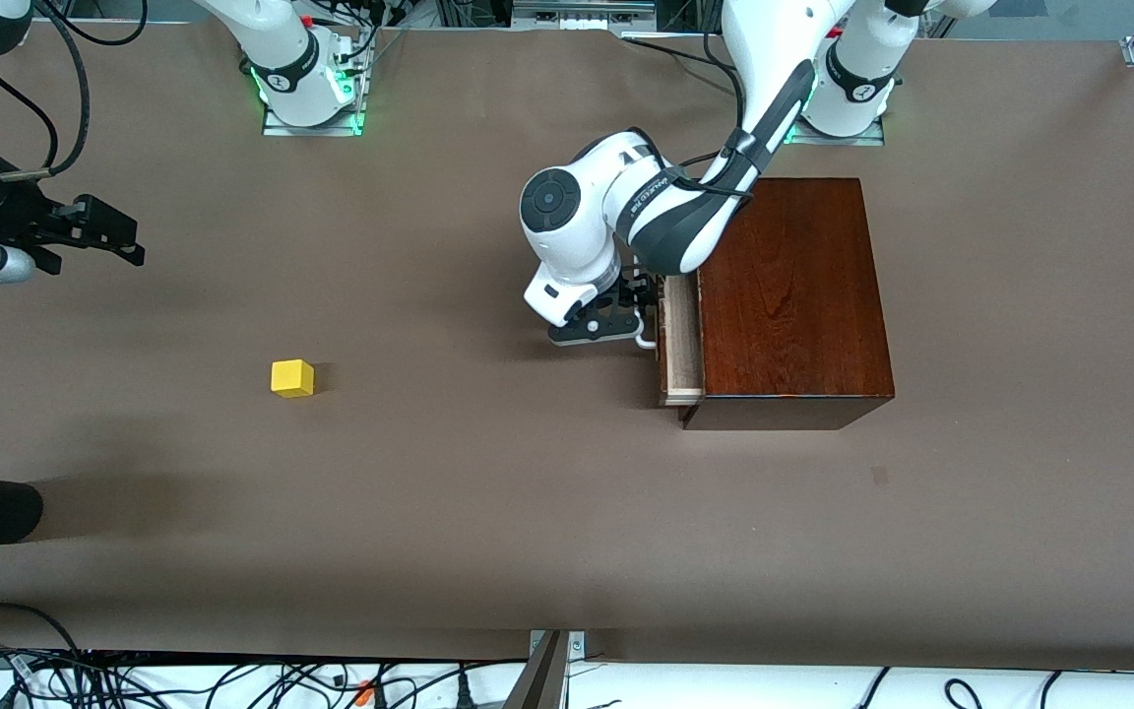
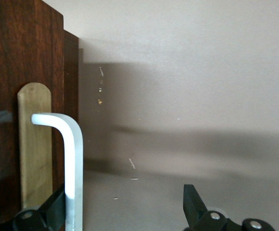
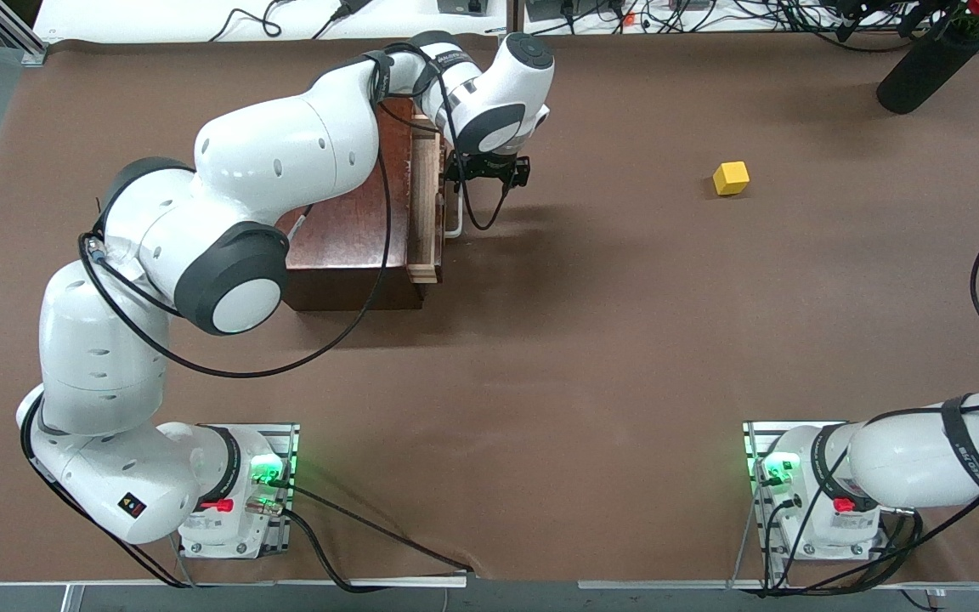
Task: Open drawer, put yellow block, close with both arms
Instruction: 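Pull the drawer open by its handle with the left gripper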
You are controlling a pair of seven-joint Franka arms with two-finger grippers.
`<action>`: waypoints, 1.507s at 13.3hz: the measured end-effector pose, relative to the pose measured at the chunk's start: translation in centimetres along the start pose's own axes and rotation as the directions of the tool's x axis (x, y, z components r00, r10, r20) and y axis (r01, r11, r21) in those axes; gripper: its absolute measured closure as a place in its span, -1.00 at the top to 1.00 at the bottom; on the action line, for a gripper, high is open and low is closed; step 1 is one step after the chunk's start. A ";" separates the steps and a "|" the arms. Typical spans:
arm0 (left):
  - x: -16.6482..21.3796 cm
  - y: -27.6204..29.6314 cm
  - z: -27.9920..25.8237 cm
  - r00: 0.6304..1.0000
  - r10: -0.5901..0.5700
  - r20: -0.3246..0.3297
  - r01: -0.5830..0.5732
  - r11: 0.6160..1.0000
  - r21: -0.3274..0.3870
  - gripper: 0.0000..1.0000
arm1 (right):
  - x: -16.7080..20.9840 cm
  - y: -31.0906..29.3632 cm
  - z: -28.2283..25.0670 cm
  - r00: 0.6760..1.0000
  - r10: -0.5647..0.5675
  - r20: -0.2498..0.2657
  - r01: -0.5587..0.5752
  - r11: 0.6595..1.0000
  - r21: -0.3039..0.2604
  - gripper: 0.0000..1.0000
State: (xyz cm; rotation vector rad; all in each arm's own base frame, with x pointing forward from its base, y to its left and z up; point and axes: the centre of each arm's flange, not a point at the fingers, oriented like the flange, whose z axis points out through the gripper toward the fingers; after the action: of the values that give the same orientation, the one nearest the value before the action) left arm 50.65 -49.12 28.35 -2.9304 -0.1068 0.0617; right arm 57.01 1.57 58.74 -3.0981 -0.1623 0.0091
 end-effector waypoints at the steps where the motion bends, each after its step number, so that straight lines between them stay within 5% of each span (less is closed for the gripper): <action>1: 0.1 0.0 0.0 1.000 -0.004 0.003 0.004 1.000 -0.008 1.00 | 0.0 0.0 0.0 1.000 0.000 0.000 0.000 1.000 0.000 1.00; 20: -0.8 1.9 -1.4 1.000 0.016 -0.026 -0.018 0.997 -0.081 1.00 | 0.0 0.0 0.0 1.000 0.000 0.000 0.000 1.000 0.000 1.00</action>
State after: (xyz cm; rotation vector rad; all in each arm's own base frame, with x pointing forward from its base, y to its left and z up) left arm 50.06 -51.29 29.39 -3.0125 -0.0820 0.0240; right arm 57.01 1.57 58.74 -3.0981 -0.1621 0.0091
